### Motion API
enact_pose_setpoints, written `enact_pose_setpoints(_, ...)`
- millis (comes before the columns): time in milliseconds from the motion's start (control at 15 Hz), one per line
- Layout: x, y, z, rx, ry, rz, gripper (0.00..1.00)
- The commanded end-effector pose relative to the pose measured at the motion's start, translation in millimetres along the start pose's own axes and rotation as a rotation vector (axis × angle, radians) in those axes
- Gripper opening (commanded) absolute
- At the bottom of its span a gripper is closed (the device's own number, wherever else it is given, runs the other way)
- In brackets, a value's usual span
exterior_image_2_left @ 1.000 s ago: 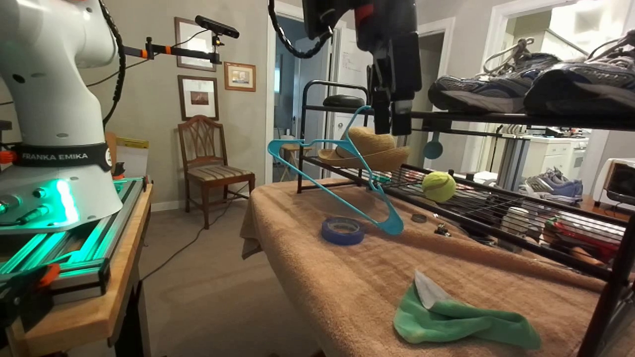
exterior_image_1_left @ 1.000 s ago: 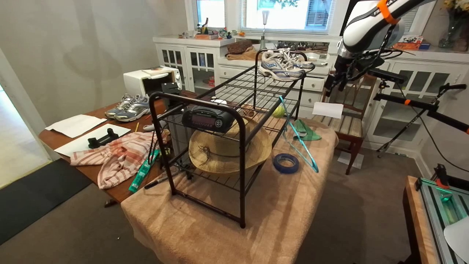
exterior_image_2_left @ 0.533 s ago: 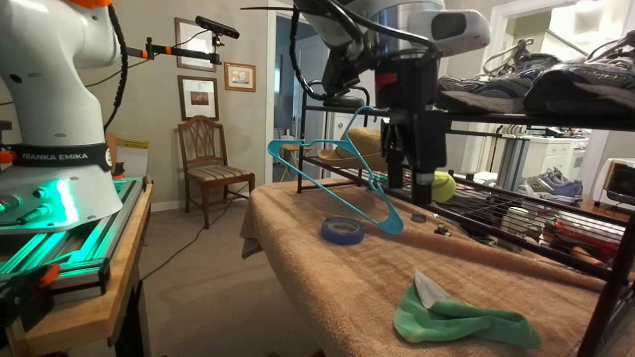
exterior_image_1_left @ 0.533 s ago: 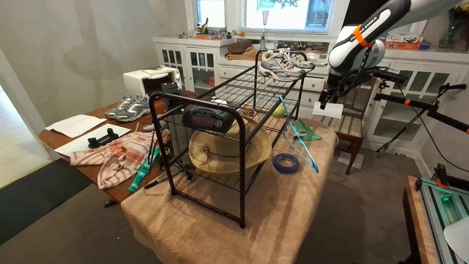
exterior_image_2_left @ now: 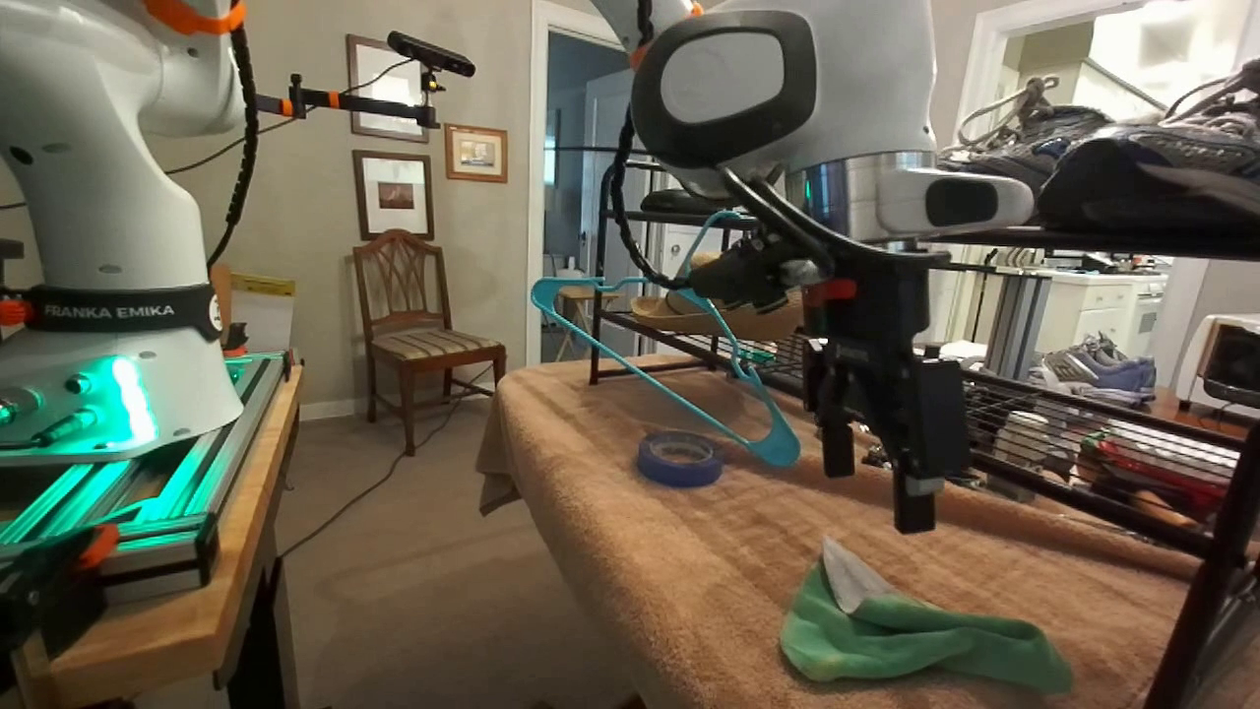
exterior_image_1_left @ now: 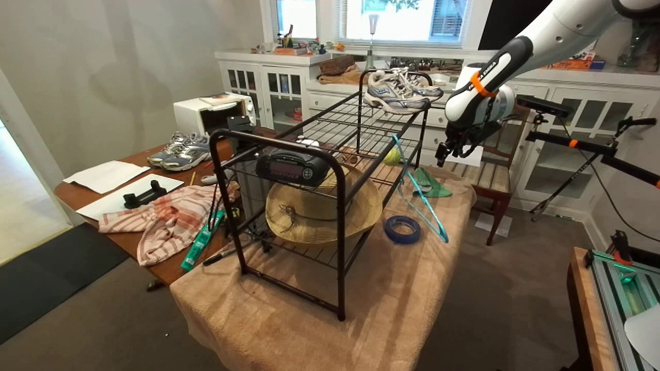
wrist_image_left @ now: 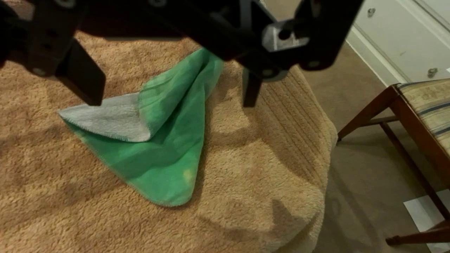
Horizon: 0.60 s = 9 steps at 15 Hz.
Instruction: Put the green towel on the hanger
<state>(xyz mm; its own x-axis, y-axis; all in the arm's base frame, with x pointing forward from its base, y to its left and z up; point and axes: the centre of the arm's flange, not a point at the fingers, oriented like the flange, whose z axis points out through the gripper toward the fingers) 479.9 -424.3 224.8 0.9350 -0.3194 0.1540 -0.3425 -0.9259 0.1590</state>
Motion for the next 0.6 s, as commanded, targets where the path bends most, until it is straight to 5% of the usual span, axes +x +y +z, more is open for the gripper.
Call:
enact_pose_setpoints(0, 1.1, 0.7, 2.8, 0.000, 0.000, 0.000, 1.00)
enact_pose_setpoints(533, 21.4, -12.4, 41.7, -0.020, 0.086, -0.025, 1.00)
